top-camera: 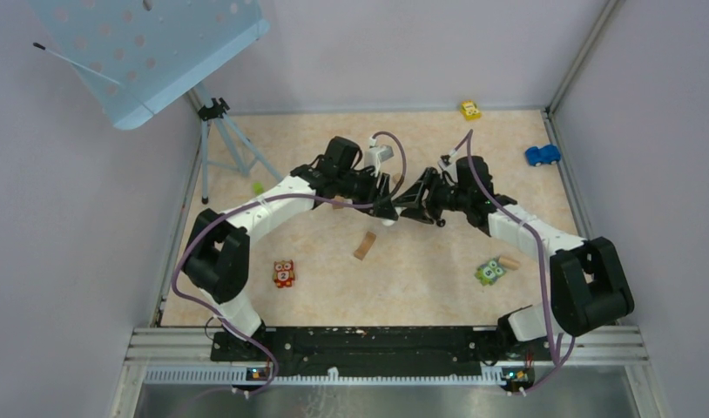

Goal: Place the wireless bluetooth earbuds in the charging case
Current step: Pass from the left arm to the right, then pass from the right arm to the left

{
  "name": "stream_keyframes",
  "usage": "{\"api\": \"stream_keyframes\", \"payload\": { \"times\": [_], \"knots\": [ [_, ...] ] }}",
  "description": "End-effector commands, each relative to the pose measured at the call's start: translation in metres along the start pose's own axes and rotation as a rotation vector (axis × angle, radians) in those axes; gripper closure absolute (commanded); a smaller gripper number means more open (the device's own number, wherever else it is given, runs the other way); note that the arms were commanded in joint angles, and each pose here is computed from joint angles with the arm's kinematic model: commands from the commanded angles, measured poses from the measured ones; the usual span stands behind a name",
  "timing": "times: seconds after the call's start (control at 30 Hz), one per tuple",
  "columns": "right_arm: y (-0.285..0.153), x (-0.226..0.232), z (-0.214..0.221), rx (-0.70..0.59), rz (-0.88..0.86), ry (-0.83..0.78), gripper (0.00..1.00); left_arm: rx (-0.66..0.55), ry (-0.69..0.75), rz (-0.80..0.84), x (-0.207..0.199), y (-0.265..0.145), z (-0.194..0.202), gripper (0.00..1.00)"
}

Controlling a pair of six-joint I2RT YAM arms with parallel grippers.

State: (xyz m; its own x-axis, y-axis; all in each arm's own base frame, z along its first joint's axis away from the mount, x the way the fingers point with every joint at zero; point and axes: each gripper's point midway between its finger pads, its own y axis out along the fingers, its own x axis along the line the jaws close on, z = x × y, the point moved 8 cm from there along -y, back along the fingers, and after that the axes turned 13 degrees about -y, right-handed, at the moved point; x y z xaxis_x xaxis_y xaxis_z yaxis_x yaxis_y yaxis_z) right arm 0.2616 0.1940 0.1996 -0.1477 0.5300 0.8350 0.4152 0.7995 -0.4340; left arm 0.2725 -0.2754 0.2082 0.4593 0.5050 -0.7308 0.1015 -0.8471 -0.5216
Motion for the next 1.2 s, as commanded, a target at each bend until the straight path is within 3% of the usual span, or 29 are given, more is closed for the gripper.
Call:
{"api": "stream_keyframes", "payload": {
  "times": [0.0,0.27,0.67,0.73,0.83,0.9,0.97,1.17],
  "knots": [
    [0.001,0.008,0.002,0.006,-0.065,-0.029,0.51,-0.032,0.084,0.034,-0.014,-0.005,-0.011,0.64],
    [0.004,0.010,0.003,0.006,-0.093,-0.031,0.54,-0.019,0.113,0.035,-0.013,-0.004,-0.011,0.64],
    [0.009,0.007,0.017,0.042,-0.066,-0.044,0.74,-0.038,0.116,-0.004,-0.007,-0.008,0.000,0.61],
    [0.008,0.005,0.018,0.035,-0.037,-0.048,0.84,-0.043,0.118,-0.018,-0.006,-0.008,0.000,0.53],
    [0.007,-0.004,0.019,0.017,0.046,-0.036,0.94,-0.040,0.114,-0.040,-0.004,-0.008,-0.001,0.21],
    [0.007,-0.009,0.020,0.006,0.091,-0.015,0.97,-0.039,0.113,-0.059,-0.003,-0.009,-0.002,0.08],
    [0.007,-0.013,0.020,0.004,0.135,0.011,1.00,-0.048,0.110,-0.088,-0.004,-0.013,-0.003,0.02],
    [0.010,-0.026,0.021,0.033,0.273,0.102,1.00,-0.107,0.146,-0.101,-0.011,-0.028,0.002,0.01]
  ]
}}
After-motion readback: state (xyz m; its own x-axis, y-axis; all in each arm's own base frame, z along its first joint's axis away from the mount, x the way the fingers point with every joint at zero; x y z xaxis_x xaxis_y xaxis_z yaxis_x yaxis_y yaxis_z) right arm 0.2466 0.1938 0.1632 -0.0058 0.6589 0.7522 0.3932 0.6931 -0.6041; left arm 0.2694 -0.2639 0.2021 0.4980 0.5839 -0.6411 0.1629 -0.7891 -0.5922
